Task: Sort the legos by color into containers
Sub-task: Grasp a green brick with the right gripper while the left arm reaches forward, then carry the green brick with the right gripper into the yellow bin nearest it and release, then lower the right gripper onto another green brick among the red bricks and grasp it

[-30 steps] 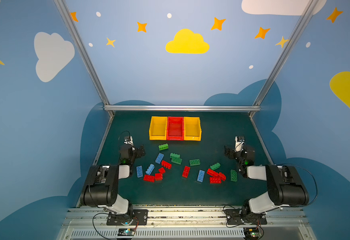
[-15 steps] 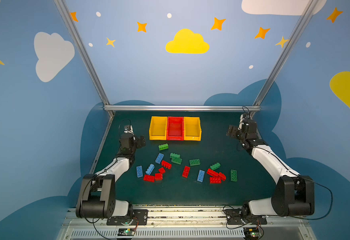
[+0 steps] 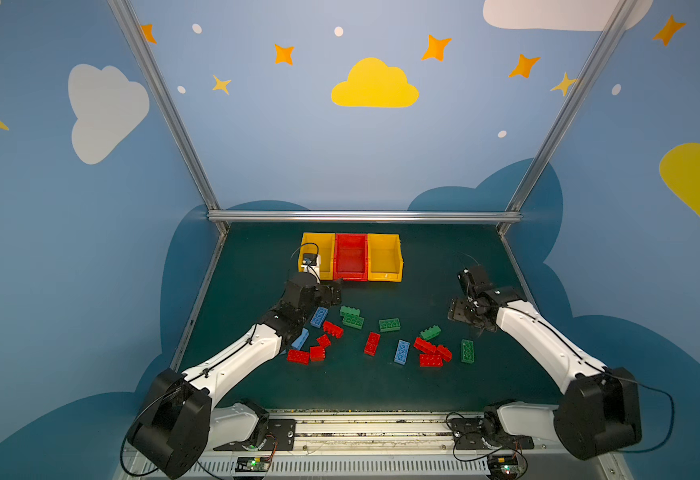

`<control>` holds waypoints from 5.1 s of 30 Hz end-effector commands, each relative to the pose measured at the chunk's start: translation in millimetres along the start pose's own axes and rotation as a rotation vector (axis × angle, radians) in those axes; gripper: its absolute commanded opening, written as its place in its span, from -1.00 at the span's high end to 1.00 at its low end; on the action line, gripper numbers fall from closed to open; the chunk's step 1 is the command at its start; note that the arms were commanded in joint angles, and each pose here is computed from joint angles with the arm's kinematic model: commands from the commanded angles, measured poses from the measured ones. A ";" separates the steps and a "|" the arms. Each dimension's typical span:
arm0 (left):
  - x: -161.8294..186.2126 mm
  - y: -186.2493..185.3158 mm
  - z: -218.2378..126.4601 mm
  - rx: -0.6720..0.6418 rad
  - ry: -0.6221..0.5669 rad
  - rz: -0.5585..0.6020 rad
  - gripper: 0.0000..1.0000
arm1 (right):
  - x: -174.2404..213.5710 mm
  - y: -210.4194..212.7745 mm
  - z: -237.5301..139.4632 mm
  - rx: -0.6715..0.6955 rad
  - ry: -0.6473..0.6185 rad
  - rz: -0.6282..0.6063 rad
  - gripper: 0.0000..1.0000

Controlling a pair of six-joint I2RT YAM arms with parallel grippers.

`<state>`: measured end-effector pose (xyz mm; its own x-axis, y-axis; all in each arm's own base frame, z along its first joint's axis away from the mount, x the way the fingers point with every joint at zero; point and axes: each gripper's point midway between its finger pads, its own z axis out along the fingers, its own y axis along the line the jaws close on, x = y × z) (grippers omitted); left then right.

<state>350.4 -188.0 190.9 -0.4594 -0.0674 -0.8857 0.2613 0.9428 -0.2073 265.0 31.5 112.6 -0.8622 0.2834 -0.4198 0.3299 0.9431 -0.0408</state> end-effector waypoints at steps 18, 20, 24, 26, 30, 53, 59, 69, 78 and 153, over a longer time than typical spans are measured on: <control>60.8 -102.1 -25.8 0.220 0.163 0.139 -1.00 | 65.5 -12.5 43.6 0.025 0.226 0.143 -0.42; 60.5 -102.8 -26.0 0.223 0.164 0.144 -1.00 | 67.5 -12.9 50.0 0.014 0.248 0.152 -0.42; 61.9 -102.5 -25.1 0.220 0.168 0.150 -1.00 | 70.1 -11.8 58.9 -0.013 0.277 0.159 -0.39; 62.1 -102.0 -24.9 0.218 0.169 0.150 -1.00 | 71.6 -7.8 62.2 -0.037 0.287 0.149 -0.34; 62.7 -101.0 -24.3 0.211 0.171 0.152 -1.00 | 76.8 -1.6 68.1 -0.066 0.315 0.125 -0.25; 50.4 -78.7 -40.1 0.122 0.137 0.104 -1.00 | 19.3 41.9 26.5 -0.162 0.229 -0.041 0.62; 45.8 -69.1 -44.6 0.081 0.130 0.106 -1.00 | -53.6 120.2 -6.6 -0.316 0.128 -0.124 0.62; 41.5 -43.1 -38.1 -0.002 0.145 0.052 -1.00 | -139.3 262.3 10.0 -0.407 0.088 -0.313 0.62; 37.9 -27.5 -35.0 -0.046 0.142 0.031 -1.00 | -151.6 314.0 56.3 -0.489 0.083 -0.343 0.56; 75.3 -68.3 -71.2 0.126 0.194 -0.014 -1.00 | 36.2 134.1 64.0 -0.105 0.232 -0.023 0.74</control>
<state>233.0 -238.1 167.8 -0.6216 -0.0101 -0.7833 0.3663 0.8801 -0.3020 296.9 156.2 26.0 -0.9256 0.3314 -0.1830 0.3211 0.9433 0.0839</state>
